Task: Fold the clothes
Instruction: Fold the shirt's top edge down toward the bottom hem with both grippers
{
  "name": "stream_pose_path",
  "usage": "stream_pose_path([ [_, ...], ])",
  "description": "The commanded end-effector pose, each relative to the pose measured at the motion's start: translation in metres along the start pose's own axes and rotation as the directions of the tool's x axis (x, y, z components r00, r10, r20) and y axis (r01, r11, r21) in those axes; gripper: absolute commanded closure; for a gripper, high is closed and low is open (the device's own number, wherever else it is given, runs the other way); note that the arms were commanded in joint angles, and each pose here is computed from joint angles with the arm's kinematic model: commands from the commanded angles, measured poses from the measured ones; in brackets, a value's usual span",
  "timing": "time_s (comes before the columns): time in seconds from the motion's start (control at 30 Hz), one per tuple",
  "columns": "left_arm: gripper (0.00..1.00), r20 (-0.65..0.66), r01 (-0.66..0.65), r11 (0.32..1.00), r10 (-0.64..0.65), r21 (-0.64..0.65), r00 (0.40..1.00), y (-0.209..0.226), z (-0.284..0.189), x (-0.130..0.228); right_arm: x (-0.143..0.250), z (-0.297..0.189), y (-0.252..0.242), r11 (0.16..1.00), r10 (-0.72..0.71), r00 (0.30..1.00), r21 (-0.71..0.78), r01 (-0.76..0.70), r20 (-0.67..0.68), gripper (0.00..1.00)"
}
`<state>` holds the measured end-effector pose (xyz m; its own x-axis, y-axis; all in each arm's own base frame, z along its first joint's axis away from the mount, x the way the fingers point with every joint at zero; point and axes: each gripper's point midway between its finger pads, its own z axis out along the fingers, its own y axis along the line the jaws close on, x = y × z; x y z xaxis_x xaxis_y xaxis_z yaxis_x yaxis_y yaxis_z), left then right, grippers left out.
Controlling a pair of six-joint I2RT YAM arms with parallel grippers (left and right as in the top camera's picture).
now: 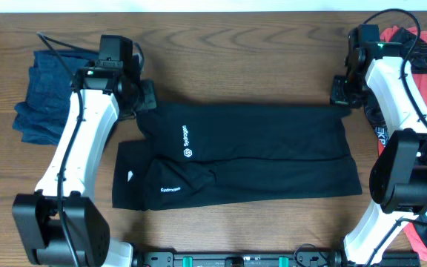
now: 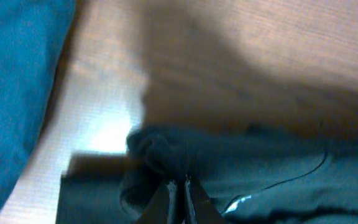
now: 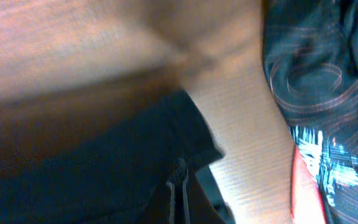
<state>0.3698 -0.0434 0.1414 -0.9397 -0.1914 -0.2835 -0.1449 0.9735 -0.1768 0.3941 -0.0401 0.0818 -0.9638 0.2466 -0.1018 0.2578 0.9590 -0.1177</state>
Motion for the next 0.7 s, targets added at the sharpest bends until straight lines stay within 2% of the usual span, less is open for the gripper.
stream_pose_path([
  [0.0,0.94,-0.064,0.037,0.999,-0.039,-0.029,0.997,0.006,-0.001,0.017,0.006,-0.014,-0.017,0.998,0.025,1.0,0.054,-0.025,0.001,0.99],
  [0.37,0.94,-0.288,0.071,0.993,-0.096,-0.096,0.953,0.018,-0.012,0.073,0.047,-0.021,-0.046,0.98,0.005,0.988,0.195,0.026,-0.157,0.99],
  [0.67,0.94,-0.421,0.091,0.991,-0.122,-0.094,0.899,0.019,-0.008,0.111,0.069,-0.025,-0.058,0.971,0.001,0.968,0.23,0.059,-0.252,0.99],
])
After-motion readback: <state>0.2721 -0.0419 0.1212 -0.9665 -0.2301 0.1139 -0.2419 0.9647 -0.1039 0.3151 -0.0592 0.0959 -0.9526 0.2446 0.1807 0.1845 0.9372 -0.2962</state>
